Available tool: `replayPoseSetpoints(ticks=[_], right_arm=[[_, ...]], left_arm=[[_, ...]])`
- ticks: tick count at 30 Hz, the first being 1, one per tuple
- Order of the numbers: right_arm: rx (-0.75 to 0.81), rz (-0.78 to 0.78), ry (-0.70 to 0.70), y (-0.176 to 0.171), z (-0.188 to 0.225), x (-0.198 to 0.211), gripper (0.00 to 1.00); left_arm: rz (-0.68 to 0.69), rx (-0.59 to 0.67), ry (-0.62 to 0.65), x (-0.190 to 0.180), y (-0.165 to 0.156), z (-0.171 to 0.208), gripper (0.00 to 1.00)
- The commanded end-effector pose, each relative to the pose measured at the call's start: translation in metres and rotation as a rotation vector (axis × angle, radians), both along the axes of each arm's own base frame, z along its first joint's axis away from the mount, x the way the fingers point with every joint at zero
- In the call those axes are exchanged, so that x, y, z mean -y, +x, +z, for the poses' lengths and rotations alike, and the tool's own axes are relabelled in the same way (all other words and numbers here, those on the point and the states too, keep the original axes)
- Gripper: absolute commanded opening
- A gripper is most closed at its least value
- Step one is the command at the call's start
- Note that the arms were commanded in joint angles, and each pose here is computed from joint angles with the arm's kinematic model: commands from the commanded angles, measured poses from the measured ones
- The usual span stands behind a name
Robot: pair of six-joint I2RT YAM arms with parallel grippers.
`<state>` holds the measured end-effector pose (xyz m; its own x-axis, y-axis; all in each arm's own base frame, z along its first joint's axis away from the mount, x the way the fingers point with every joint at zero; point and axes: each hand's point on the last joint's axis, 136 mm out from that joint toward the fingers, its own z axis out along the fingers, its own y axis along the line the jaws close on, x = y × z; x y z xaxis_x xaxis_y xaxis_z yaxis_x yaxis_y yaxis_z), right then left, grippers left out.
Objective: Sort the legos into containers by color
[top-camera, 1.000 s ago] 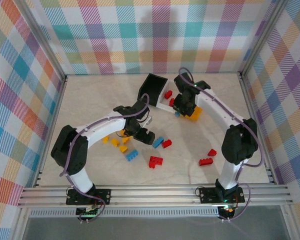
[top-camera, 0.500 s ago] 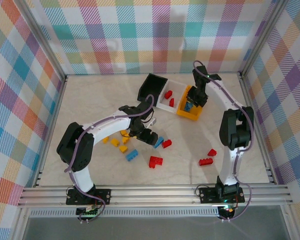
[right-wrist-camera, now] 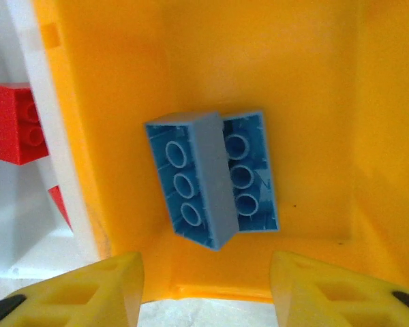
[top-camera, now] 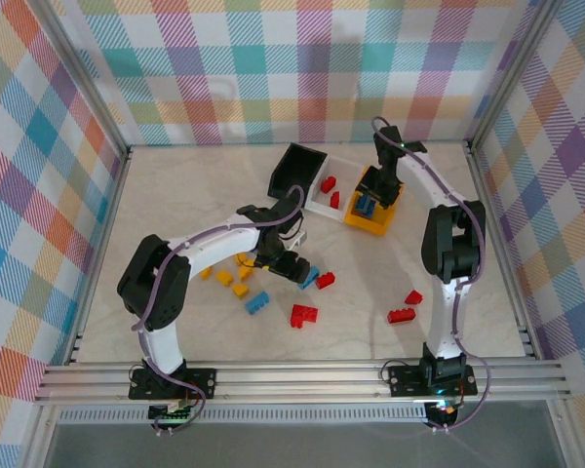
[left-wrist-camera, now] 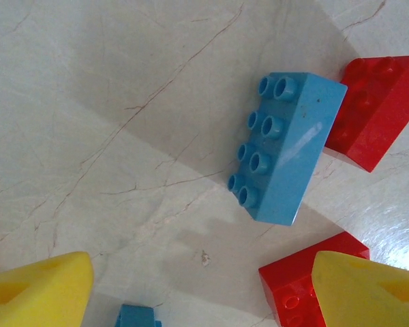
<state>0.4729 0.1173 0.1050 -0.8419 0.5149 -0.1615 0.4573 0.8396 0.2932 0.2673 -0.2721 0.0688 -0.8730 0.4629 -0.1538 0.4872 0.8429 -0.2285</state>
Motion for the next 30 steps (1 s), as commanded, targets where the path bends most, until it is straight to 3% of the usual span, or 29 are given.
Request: replayPoseSetpoints(ticks=[1,7,12,15,21,24,27,30], right_arm=[[0.078,0.051,0.027,-0.005,0.045,-0.002,0.54],[0.258,0.137,0.050,-0.035,0.098,-0.009,0.52],[0.347,0.274,0.151,-0.085,0.116,-0.025,0.50],[0.201,0.265,0.146,-0.129,0.095,-0.015,0.50],[-0.168,0.145,-0.021,-0.239,0.042,0.037,0.57],[-0.225,0.045,-0.031,-0.271,0.022,0.053,0.61],[-0.287,-0.063,-0.059,-0.291,0.002,0.067,0.75],[-0.355,-0.123,-0.067,-0.302,-0.018,0.075,0.76]], left_arm=[[-0.018,-0.022,-0.013,0.012,-0.005,0.003,0.83],[-0.035,-0.013,-0.019,0.022,-0.003,0.004,0.82],[-0.047,-0.002,-0.011,0.023,-0.004,0.005,0.82],[-0.050,-0.004,-0.005,0.023,-0.007,0.004,0.82],[-0.038,0.008,-0.004,0.019,-0.011,0.007,0.81],[-0.034,0.009,-0.007,0.017,-0.013,0.008,0.81],[-0.033,0.013,-0.009,0.016,-0.015,0.009,0.82],[-0.030,0.021,-0.010,0.013,-0.015,0.011,0.81]])
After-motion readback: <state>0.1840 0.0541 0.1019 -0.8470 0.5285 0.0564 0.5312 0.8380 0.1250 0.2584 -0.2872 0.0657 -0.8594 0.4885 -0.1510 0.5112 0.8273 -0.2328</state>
